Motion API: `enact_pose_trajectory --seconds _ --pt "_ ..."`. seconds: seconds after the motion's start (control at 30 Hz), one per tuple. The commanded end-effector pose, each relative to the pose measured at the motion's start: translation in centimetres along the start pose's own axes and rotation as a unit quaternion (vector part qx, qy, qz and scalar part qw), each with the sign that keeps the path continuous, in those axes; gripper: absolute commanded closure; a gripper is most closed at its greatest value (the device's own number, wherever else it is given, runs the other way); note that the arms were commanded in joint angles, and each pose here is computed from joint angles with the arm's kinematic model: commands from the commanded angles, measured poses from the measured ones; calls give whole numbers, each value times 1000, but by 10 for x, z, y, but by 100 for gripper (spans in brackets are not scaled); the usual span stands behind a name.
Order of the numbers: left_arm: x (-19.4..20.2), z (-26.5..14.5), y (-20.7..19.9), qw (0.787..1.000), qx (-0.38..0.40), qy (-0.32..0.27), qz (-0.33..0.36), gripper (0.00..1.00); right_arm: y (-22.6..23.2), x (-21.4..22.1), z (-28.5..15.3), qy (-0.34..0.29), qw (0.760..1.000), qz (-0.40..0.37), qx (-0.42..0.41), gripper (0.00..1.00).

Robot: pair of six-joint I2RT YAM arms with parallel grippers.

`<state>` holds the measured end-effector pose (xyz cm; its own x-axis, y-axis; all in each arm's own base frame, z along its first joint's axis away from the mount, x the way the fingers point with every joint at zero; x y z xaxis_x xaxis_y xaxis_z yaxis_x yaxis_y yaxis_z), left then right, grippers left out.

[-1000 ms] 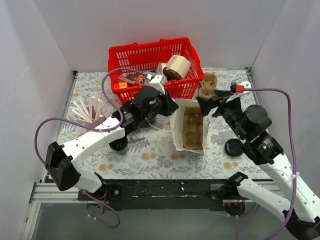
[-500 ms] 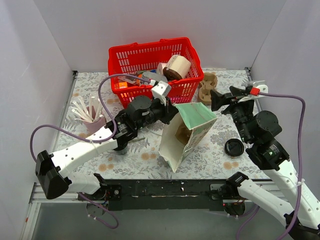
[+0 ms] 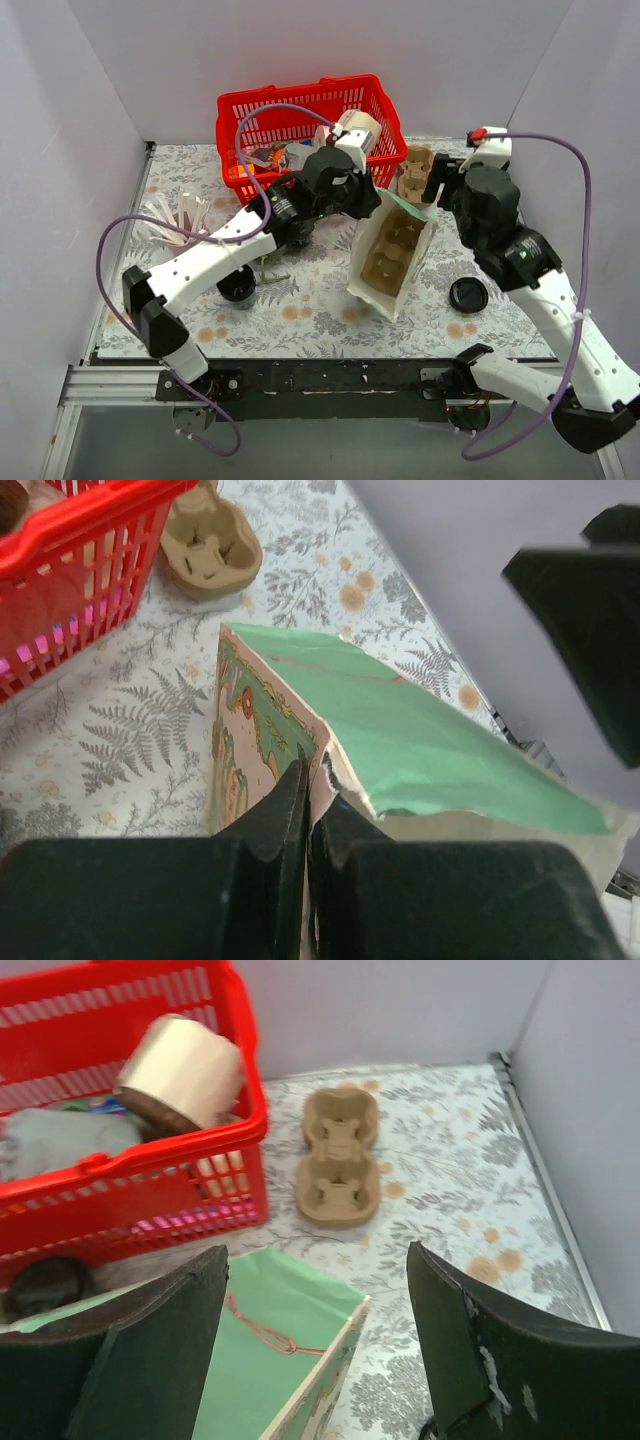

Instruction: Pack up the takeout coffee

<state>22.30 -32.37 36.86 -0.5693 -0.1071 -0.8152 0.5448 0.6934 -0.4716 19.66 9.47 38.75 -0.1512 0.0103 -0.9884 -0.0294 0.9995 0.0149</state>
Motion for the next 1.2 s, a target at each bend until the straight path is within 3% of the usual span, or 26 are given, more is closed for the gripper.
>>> enact_pose_trajectory --seconds 0.0,0.1,0.2,0.23,0.27,0.37,0.47,0.53,0.63,0.8,0.9,1.03,1.17 --pt "11 -3 -1 993 -61 99 -31 100 -19 2 19 102 991 7 85 19" --pt "16 3 -2 991 -54 122 -30 99 -25 10 38 144 987 24 62 19" --pt "24 13 0 989 -45 140 -21 89 -31 22 44 162 984 45 51 19" --pt "24 16 -1 989 -46 141 -19 83 -37 23 44 161 984 46 65 19" --pt "27 21 1 988 -50 147 -19 58 -41 25 43 160 983 46 78 18" --pt "23 25 -1 989 -47 139 -12 31 -45 24 37 150 983 44 95 18" --pt "12 23 -4 993 -33 115 13 27 -46 22 33 134 987 39 84 18" --pt "3 21 -5 995 -40 85 21 13 -46 22 34 117 990 39 74 18" --pt "-8 17 -5 997 -56 53 25 2 -44 14 31 90 994 32 47 18" --pt "-19 -1 -3 996 -82 0 16 2 -39 -4 19 32 999 11 -28 13" --pt "-30 -26 1 994 -103 -42 6 2 -26 -16 11 -17 991 7 -136 11" --pt "-9 -54 23 987 -148 -57 -3 2 -7 -28 1 -41 962 5 -271 10" --pt "7 -93 44 978 -187 -78 -53 2 16 -26 9 -10 932 2 -363 9"
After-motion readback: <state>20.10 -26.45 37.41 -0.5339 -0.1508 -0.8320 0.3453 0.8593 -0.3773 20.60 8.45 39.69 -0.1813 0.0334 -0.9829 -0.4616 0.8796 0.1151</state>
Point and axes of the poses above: each gripper's point midway between its finger pads, its own z axis out along the fingers, its own y axis along the line the jaws close on, x = y × z, the point moved 10 cm from there along -z, back along the fingers, and after that the axes turned 4 degrees about -z, right-handed, at the moved point
